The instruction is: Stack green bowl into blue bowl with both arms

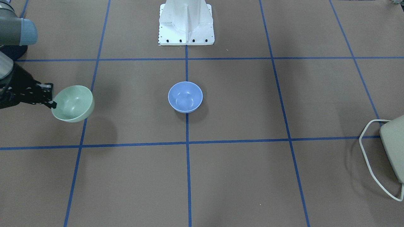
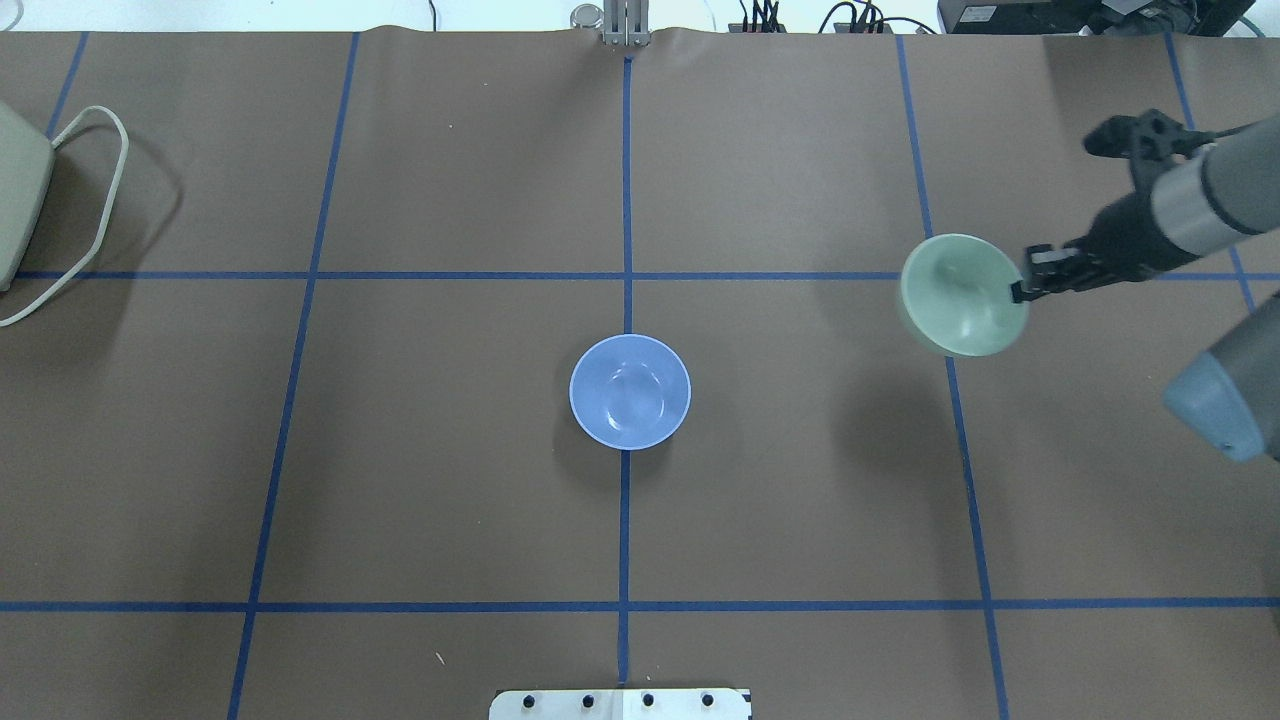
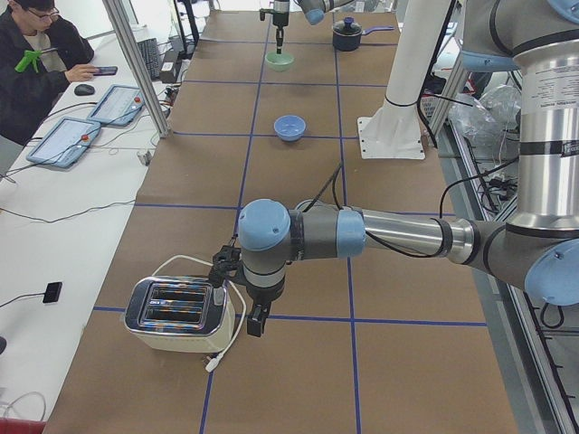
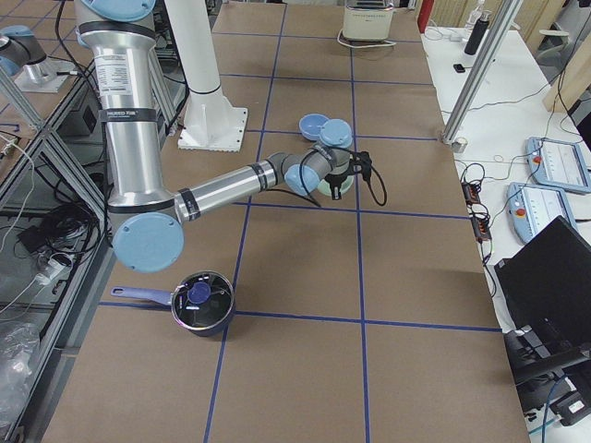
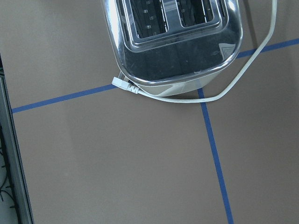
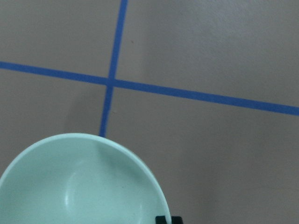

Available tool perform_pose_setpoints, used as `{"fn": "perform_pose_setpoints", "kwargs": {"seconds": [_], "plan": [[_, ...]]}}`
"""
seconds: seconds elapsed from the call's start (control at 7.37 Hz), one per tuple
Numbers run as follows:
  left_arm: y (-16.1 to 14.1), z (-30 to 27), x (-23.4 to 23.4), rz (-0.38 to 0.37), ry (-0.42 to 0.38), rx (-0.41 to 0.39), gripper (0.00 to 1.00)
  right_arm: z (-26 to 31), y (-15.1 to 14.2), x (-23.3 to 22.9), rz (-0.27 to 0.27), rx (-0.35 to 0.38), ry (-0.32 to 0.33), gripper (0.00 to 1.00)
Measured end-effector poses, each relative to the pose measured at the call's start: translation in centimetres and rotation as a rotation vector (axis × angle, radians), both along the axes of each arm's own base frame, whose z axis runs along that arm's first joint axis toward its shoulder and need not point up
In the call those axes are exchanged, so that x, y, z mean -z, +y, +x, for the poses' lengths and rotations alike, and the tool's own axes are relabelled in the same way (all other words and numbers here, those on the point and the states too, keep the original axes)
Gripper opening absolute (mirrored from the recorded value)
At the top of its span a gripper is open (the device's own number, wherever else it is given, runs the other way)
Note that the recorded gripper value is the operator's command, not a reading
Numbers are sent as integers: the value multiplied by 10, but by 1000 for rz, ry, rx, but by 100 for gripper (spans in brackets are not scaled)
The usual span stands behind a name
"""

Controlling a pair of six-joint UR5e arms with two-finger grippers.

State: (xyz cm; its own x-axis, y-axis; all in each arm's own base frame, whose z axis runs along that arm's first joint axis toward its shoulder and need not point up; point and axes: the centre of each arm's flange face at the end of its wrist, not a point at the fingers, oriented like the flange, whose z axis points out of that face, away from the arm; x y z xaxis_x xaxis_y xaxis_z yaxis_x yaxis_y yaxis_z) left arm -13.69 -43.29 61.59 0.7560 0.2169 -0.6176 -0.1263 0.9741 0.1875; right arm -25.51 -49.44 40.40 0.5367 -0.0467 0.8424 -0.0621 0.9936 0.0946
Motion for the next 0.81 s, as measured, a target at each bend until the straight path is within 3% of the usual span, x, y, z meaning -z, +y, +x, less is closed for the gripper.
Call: {"fn": "perform_pose_setpoints", "kwargs": {"seconds": [0.14,0.41,0.54,0.81], "plan": [[1,0,-1,-2,1,-1,98,-53,-3,58,-61,-48,-24,0],[2,1,-3,-6,2,0,98,-148,14,170,-152,-126,14,0],[2,1,-3,-6,2,0,98,-186,33,207,-179,-150,38,0],[2,1,-3,-7,3,0,98,-242,68,231,-191,-171,75,0]]}}
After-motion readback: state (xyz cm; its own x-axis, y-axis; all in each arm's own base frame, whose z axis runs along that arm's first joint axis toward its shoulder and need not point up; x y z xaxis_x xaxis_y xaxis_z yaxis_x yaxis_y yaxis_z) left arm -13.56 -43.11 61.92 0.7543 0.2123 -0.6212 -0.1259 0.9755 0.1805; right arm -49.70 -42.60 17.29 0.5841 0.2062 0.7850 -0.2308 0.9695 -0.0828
